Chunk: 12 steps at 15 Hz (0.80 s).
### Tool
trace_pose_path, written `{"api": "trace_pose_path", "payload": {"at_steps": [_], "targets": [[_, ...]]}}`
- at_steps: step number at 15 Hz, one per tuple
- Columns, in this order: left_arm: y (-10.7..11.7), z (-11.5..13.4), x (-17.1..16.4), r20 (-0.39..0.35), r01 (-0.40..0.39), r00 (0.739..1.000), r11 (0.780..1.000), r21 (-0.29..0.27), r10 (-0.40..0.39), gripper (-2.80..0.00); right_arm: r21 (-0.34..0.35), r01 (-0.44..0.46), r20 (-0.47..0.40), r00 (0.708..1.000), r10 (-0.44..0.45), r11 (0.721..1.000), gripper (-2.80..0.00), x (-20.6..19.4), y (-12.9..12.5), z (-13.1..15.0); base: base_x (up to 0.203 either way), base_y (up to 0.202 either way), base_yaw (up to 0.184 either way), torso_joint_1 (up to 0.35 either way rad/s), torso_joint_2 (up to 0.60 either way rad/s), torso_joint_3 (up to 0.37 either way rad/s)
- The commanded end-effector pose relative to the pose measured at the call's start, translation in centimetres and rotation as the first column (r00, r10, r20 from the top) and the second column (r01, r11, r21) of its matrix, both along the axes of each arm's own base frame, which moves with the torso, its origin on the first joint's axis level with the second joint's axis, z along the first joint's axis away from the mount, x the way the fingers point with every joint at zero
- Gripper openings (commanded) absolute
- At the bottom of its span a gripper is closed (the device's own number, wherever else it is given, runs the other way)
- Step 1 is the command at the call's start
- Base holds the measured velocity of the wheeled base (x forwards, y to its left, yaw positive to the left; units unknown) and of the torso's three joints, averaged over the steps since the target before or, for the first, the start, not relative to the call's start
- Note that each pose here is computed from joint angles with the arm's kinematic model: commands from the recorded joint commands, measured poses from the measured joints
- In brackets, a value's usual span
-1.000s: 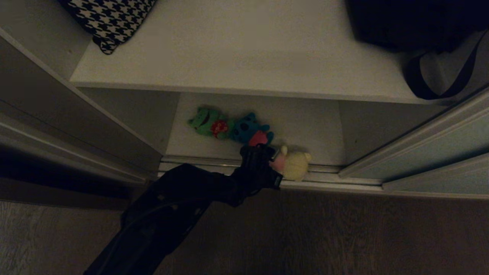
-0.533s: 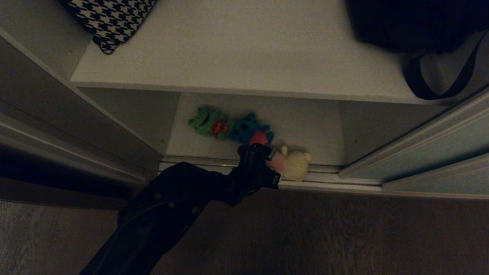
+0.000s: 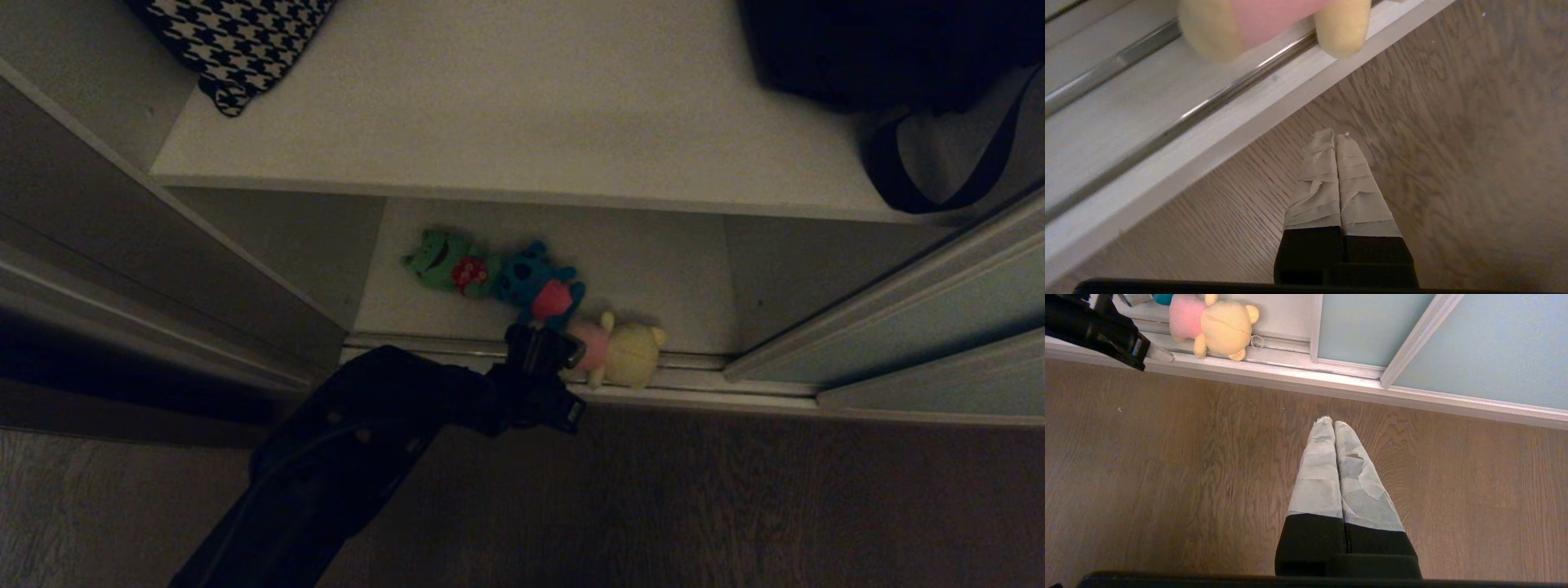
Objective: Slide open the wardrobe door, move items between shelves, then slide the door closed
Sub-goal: Place the pink doll on the lower shelf
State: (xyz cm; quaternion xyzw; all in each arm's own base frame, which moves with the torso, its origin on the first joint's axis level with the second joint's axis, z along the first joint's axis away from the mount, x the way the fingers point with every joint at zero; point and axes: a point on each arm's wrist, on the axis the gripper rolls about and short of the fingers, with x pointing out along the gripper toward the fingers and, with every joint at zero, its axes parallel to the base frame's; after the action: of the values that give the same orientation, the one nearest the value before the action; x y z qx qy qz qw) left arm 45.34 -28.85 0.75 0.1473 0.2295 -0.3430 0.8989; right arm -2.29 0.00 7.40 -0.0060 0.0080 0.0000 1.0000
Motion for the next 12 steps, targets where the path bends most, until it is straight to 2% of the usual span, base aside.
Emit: {"api": "trace_pose_path", "payload": {"at_steps": [1, 4, 6, 10, 12], "targets": [[-0.3, -1.8, 0.4, 0.062, 0.018, 0.998, 1.0, -0.001, -0.018, -2.8, 0.0, 0.0, -0.001, 1.0, 0.0, 1.0, -2.8, 0.0, 0.0, 0.0, 0.0, 0.0, 0.0, 0.0, 0.0, 0.0], [-0.7, -0.7, 1.2, 0.24, 0.031, 0.971, 0.994, -0.101, -0.006, -2.8, 0.0, 0.0, -0.001, 1.0, 0.0, 1.0, -2.8, 0.0, 0.0, 0.0, 0.0, 0.0, 0.0, 0.0, 0.0, 0.0], [-0.9, -1.0, 1.5, 0.313, 0.043, 0.95, 0.988, -0.147, 0.005, -2.8, 0.0, 0.0, -0.001, 1.0, 0.0, 1.0, -2.8, 0.0, 0.0, 0.0, 0.0, 0.0, 0.0, 0.0, 0.0, 0.0], [-0.7, -1.1, 1.7, 0.333, 0.059, 0.943, 0.981, -0.187, 0.006, -2.8, 0.0, 0.0, -0.001, 1.0, 0.0, 1.0, -2.8, 0.0, 0.0, 0.0, 0.0, 0.0, 0.0, 0.0, 0.0, 0.0], [-0.7, 0.4, 1.8, 0.384, 0.064, 0.922, 0.964, -0.26, 0.042, -2.8, -0.001, 0.0, 0.0, 1.0, 0.0, 1.0, -2.8, 0.0, 0.0, 0.0, 0.0, 0.0, 0.0, 0.0, 0.0, 0.0]]}}
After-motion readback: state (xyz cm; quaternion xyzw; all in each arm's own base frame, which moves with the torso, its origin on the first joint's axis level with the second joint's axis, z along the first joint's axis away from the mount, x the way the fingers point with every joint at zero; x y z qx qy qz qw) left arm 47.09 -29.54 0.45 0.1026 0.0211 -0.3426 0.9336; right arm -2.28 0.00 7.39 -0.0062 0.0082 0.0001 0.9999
